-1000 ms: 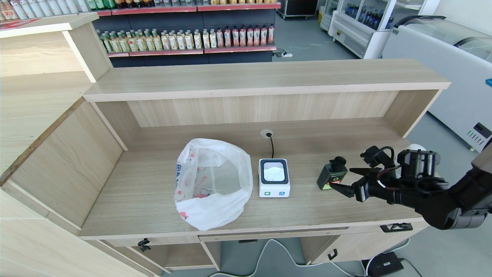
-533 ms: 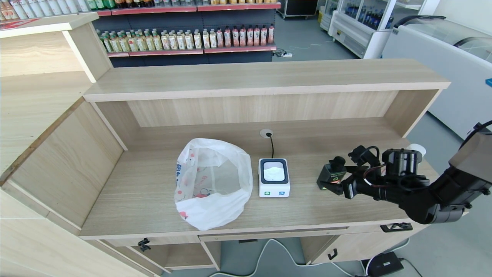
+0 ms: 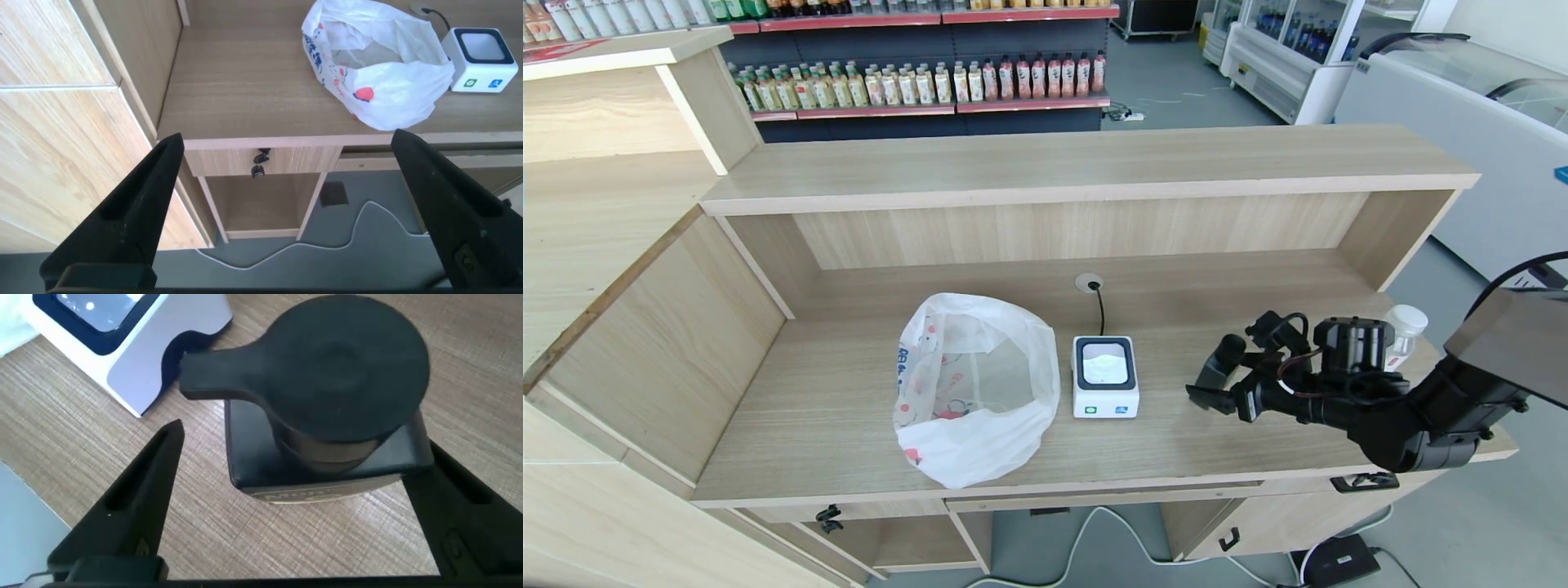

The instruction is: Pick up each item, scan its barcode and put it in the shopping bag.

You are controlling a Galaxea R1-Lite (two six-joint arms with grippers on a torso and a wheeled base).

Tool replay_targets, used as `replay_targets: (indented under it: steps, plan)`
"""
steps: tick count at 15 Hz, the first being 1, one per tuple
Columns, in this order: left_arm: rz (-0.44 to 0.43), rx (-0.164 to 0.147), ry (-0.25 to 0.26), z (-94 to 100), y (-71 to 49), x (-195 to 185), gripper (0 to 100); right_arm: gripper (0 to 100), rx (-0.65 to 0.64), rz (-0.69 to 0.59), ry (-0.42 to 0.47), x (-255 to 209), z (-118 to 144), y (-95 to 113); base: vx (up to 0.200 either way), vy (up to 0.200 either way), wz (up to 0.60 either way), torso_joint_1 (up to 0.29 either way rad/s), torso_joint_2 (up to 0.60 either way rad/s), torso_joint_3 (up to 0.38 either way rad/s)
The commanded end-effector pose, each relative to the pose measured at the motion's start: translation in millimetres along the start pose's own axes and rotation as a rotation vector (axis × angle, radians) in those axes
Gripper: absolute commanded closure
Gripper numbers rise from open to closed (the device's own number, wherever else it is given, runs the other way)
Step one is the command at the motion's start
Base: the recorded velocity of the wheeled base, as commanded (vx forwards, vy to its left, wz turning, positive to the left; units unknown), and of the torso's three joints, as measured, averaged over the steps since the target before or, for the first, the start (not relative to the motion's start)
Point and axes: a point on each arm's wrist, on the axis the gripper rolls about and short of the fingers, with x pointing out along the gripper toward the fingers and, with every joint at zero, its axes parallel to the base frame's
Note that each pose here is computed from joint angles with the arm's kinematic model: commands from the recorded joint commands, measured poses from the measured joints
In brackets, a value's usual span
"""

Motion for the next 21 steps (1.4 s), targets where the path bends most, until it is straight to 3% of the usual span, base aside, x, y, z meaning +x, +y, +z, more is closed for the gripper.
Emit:
replay_targets:
  steps: [1,7,8,11,13,15,18,20,21]
  plan:
    - [0.001,-0.001,0.000,0.0,0.0,0,0,100,-0.006,0.000,-0.002,0,0,0,0.000,0.000,0.00,0.000,0.00,0.000]
    - [0.001,0.000,0.000,0.0,0.0,0,0,100,-0.055,0.002,-0.016,-14,9,4,0.000,0.000,0.00,0.000,0.00,0.000]
    - [-0.001,0.000,0.000,0.0,0.0,0,0,100,-0.069,0.035,-0.077,-23,24,5,0.000,0.000,0.00,0.000,0.00,0.000]
    - [-0.001,0.000,0.000,0.0,0.0,0,0,100,-0.131,0.147,-0.346,-68,115,15,0.000,0.000,0.00,0.000,0.00,0.000]
    - [-0.001,0.000,0.000,0.0,0.0,0,0,100,-0.193,0.220,-0.538,-107,181,35,0.000,0.000,0.00,0.000,0.00,0.000]
    - [0.001,0.000,0.000,0.0,0.0,0,0,100,-0.321,0.291,-0.708,-137,224,57,0.000,0.000,0.00,0.000,0.00,0.000]
    - [-0.001,0.000,0.000,0.0,0.0,0,0,100,-0.496,0.401,-0.852,-156,249,91,0.000,0.000,0.00,0.000,0.00,0.000]
    - [0.001,0.000,0.000,0.0,0.0,0,0,100,-0.648,0.455,-0.905,-144,243,117,0.000,0.000,0.00,0.000,0.00,0.000]
    - [0.001,0.000,0.000,0.0,0.0,0,0,100,-0.695,0.486,-0.908,-139,238,120,0.000,0.000,0.00,0.000,0.00,0.000]
